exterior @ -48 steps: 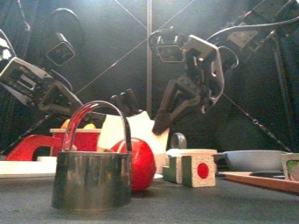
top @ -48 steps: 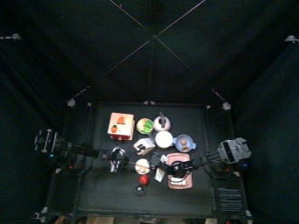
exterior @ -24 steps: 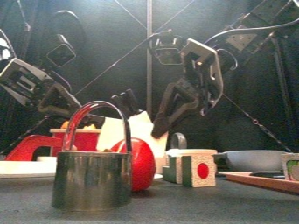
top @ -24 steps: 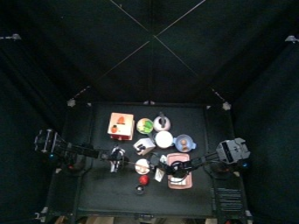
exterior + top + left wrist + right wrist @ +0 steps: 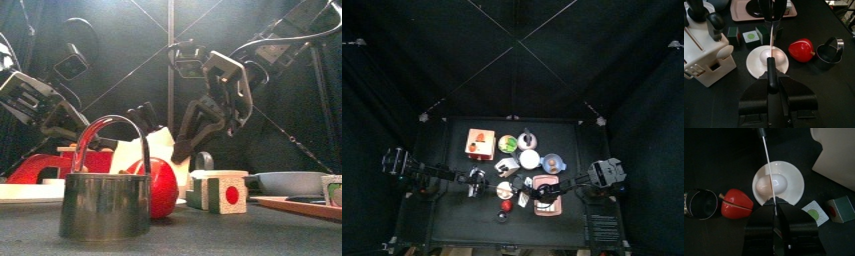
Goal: Cut egg
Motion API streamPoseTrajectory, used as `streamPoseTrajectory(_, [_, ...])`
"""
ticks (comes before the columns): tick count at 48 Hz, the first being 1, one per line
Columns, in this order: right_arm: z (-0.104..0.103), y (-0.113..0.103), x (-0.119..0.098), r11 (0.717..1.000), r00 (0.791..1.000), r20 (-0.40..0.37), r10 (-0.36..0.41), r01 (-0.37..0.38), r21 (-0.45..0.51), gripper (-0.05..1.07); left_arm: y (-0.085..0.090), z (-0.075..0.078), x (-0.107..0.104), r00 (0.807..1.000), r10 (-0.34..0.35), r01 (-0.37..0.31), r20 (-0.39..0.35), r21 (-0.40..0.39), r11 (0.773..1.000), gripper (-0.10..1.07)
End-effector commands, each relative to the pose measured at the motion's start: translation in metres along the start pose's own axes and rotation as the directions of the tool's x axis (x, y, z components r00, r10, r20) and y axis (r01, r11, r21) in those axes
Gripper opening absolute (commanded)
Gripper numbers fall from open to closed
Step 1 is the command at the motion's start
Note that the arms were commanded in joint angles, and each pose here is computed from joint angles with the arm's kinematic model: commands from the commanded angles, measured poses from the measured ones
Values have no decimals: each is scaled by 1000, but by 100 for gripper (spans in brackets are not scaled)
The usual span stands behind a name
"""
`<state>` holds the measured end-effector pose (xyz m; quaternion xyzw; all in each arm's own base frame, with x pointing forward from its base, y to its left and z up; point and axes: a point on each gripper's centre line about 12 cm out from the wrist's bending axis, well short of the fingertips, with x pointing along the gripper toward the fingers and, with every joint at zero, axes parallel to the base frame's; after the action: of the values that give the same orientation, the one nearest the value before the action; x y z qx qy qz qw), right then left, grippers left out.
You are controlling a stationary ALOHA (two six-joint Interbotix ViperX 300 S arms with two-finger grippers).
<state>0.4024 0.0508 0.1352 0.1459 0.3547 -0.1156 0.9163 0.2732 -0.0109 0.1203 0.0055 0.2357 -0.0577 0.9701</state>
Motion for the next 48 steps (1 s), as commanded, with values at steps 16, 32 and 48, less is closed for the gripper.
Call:
streamPoseTrajectory(16, [8,4,2,1000,1000,14,7,-8,16,36,1,-2,1,1000,6,-6,-22,-7,1000,39])
streamPoseTrajectory(32, [4,2,6,1000,1000,2,1,-1,14,36,1,-2,1,1000,6,-7,-25,-7,1000,39])
streamPoseTrajectory(48, [2,2,7,1000,1000,-3,-2,2,12,36,1,-3,2,1000,6,-6,-30,-6,1000,39])
